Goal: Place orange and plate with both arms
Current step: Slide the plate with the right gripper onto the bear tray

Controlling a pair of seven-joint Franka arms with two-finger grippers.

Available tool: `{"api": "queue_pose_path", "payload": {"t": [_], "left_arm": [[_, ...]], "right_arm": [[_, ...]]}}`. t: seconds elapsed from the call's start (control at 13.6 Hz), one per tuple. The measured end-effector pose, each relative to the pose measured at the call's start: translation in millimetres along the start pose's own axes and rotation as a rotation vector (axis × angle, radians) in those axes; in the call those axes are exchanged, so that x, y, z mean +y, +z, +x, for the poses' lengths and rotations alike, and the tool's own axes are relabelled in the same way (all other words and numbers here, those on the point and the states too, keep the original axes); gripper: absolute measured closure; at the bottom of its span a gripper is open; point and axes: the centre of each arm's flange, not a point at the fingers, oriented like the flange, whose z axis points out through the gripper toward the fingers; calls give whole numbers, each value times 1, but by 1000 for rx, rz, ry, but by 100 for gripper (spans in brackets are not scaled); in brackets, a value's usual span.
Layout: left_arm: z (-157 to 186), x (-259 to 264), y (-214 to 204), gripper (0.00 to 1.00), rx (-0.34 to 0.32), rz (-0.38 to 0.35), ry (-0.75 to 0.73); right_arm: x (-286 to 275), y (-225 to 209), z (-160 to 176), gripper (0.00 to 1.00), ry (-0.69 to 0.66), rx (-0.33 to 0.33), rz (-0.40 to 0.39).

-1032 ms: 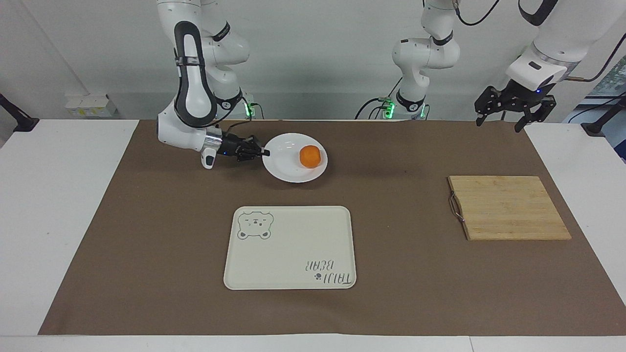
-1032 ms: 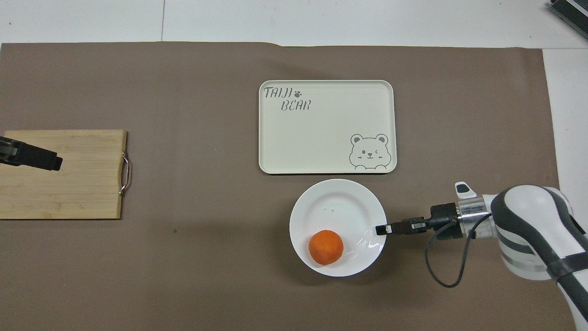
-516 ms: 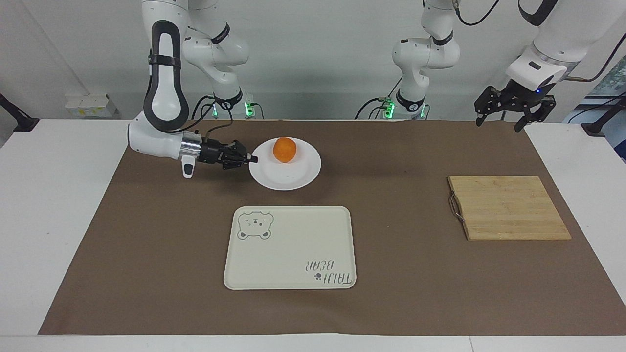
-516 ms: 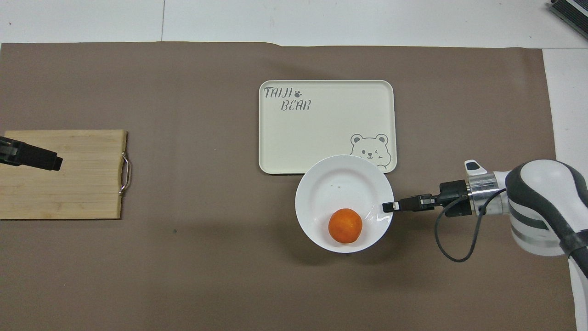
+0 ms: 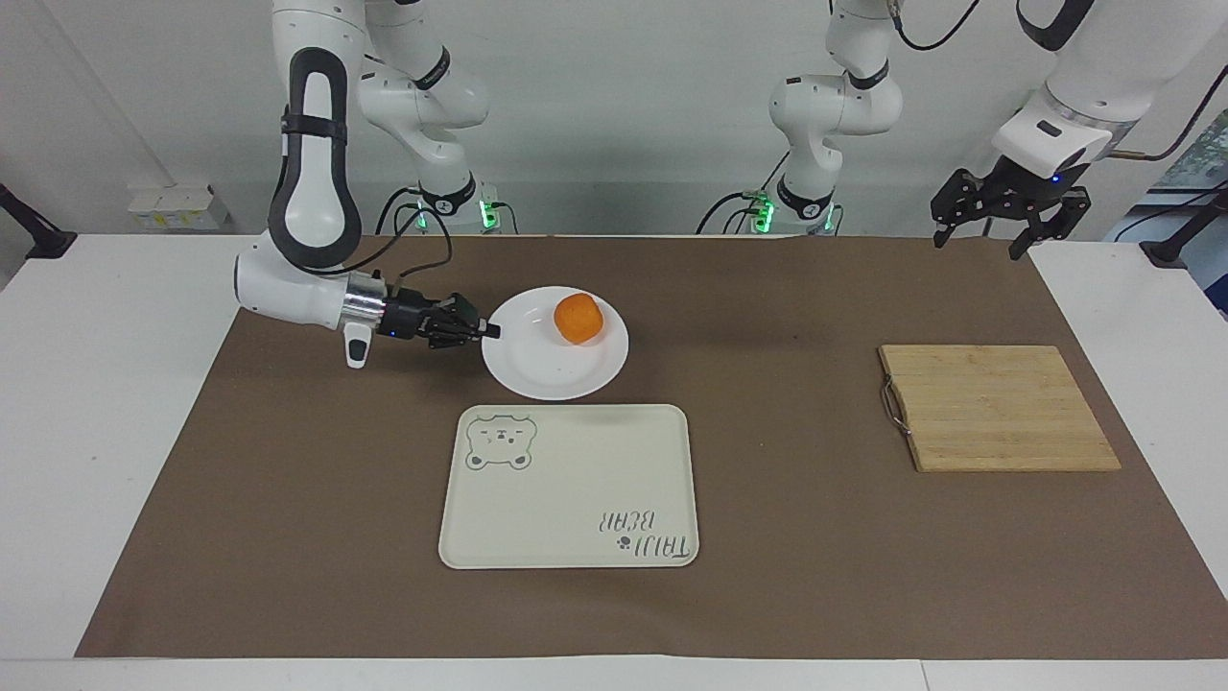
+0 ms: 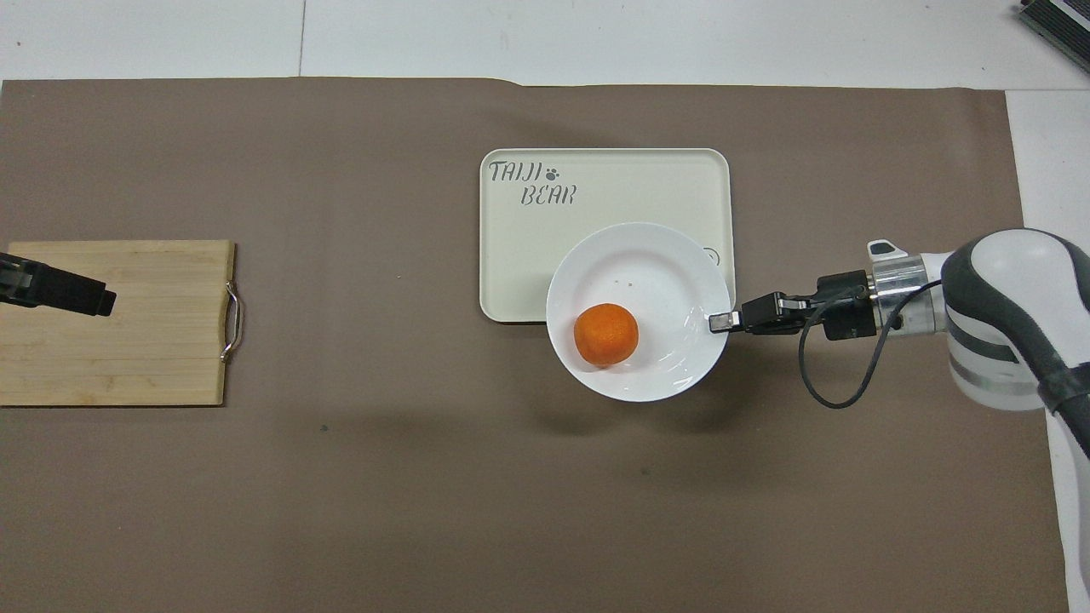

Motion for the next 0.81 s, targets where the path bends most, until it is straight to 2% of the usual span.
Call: {"api": "queue_pose_path", "payload": {"t": [0.37, 0.81], "left_arm": [[0, 0, 0, 0, 0, 0, 0], [0, 0, 0, 0, 0, 0, 0]], "right_arm": [[-18, 10, 43, 96, 34, 38, -23], [-11, 43, 98, 96, 94, 83, 4]]}}
